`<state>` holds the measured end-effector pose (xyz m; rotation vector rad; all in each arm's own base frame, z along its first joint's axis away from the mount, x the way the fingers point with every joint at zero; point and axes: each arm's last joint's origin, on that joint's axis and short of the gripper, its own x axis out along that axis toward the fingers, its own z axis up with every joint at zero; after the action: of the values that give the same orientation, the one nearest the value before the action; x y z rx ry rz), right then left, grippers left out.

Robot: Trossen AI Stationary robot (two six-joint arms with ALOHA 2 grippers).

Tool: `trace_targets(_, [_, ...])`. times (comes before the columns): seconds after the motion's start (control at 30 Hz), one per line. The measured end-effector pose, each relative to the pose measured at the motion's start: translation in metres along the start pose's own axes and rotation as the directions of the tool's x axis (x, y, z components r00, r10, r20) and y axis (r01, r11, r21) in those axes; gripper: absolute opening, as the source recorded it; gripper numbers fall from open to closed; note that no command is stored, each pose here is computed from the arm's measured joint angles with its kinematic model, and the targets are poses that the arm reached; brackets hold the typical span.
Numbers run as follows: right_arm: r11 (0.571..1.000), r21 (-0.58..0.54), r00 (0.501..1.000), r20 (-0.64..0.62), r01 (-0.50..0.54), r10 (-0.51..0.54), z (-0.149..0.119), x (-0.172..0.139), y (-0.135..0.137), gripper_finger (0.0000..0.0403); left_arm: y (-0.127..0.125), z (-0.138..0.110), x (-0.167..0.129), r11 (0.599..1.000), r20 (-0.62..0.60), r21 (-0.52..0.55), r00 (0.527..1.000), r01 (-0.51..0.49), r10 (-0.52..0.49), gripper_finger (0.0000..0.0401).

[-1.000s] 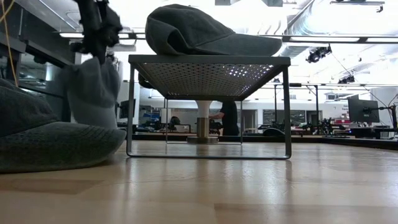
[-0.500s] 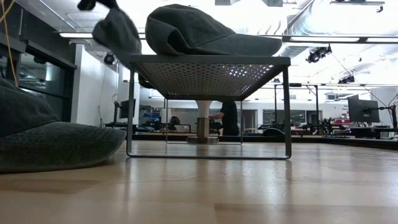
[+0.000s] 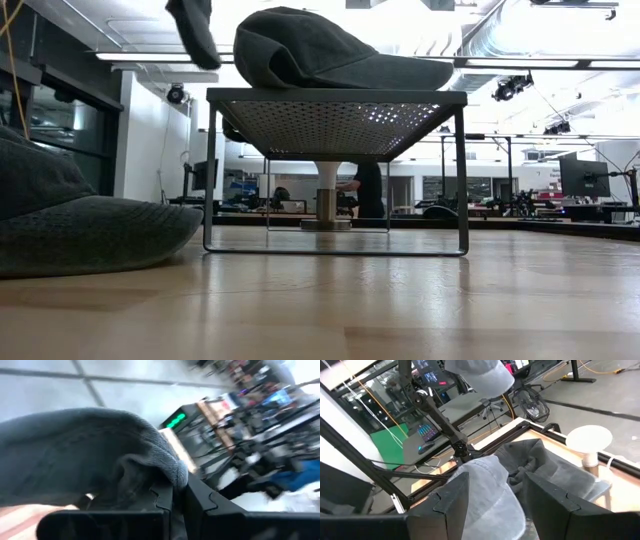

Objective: Pick & Place hat
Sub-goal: Stack the gray cap on the gray cap on the shelf

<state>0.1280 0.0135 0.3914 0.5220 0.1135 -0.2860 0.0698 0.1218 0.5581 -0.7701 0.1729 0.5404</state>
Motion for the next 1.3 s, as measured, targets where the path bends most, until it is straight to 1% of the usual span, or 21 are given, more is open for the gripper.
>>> trace_targets(0.07, [1.0,0.025,1.0,0.007,-0.006,0.006,0.0,0.005,0.003,0.0179,-0.006,0.002,-0.002,0.999,0.025,0.001,0.999,0.048,-0.048,0.0013])
trace_targets(0.2, [0.998,0.06,0.999,0.038,-0.036,0.034,0.002,0.013,0.009,0.0179,-0.02,0.005,0.002,0.989,0.048,0.047,0.989,0.14,-0.142,0.0013])
trace_targets(0.27, [0.998,0.054,0.998,0.051,-0.045,0.042,0.003,0.017,0.012,0.0179,-0.027,0.005,0.004,0.98,0.053,0.074,0.981,0.183,-0.187,0.0013])
trace_targets(0.33, [0.999,0.02,0.997,0.068,-0.05,0.049,0.004,0.02,0.014,0.0179,-0.034,0.005,0.007,0.972,0.06,0.1,0.974,0.212,-0.219,0.0013])
trace_targets(0.37, [0.998,-0.015,0.995,0.078,-0.054,0.055,0.004,0.023,0.016,0.0179,-0.038,0.006,0.009,0.967,0.067,0.115,0.969,0.229,-0.238,0.0013])
trace_targets(0.43, [0.991,-0.121,0.993,0.096,-0.056,0.067,0.005,0.027,0.019,0.0179,-0.046,0.008,0.014,0.952,0.077,0.141,0.955,0.273,-0.285,0.0013])
trace_targets(0.5, [0.968,-0.247,0.992,0.102,-0.052,0.08,0.005,0.033,0.022,0.0179,-0.054,0.01,0.019,0.933,0.091,0.172,0.938,0.316,-0.334,0.0013])
trace_targets(0.57, [0.934,-0.355,0.992,0.103,-0.037,0.078,0.004,0.038,0.024,0.0179,-0.062,0.012,0.023,0.911,0.106,0.207,0.918,0.356,-0.383,0.0013])
trace_targets(0.63, [0.916,-0.4,0.991,0.123,-0.003,0.057,0.003,0.045,0.027,0.0179,-0.07,0.013,0.026,0.892,0.116,0.226,0.898,0.392,-0.424,0.0013])
trace_targets(0.7, [0.93,-0.364,0.986,0.164,0.039,0.023,0.003,0.051,0.029,0.0179,-0.077,0.013,0.029,0.867,0.116,0.252,0.876,0.431,-0.469,0.0013])
trace_targets(0.8, [0.975,-0.206,0.974,0.224,0.076,-0.029,0.005,0.062,0.031,0.0179,-0.086,0.01,0.035,0.825,0.091,0.296,0.846,0.481,-0.526,0.0013])
trace_targets(0.87, [0.991,-0.112,0.972,0.231,0.07,-0.042,0.005,0.068,0.03,0.0179,-0.093,0.008,0.039,0.797,0.068,0.321,0.828,0.511,-0.557,0.0013])
trace_targets(0.93, [0.998,-0.05,0.976,0.215,0.047,-0.036,0.004,0.075,0.028,0.0179,-0.099,0.005,0.044,0.768,0.045,0.349,0.809,0.537,-0.586,0.0013])
trace_targets(1.0, [0.999,-0.038,0.982,0.188,0.015,-0.008,0.003,0.082,0.026,0.0179,-0.103,0.003,0.049,0.744,0.025,0.372,0.795,0.555,-0.606,0.0013])
trace_targets(1.13, [0.994,-0.09,0.986,0.153,-0.058,0.071,0.003,0.09,0.026,0.0179,-0.109,-0.002,0.061,0.717,-0.014,0.397,0.784,0.574,-0.62,0.0013])
trace_targets(1.3, [0.988,-0.128,0.973,0.199,-0.092,0.116,0.01,0.09,0.027,0.0179,-0.117,-0.008,0.08,0.689,-0.07,0.404,0.772,0.601,-0.632,0.0013])
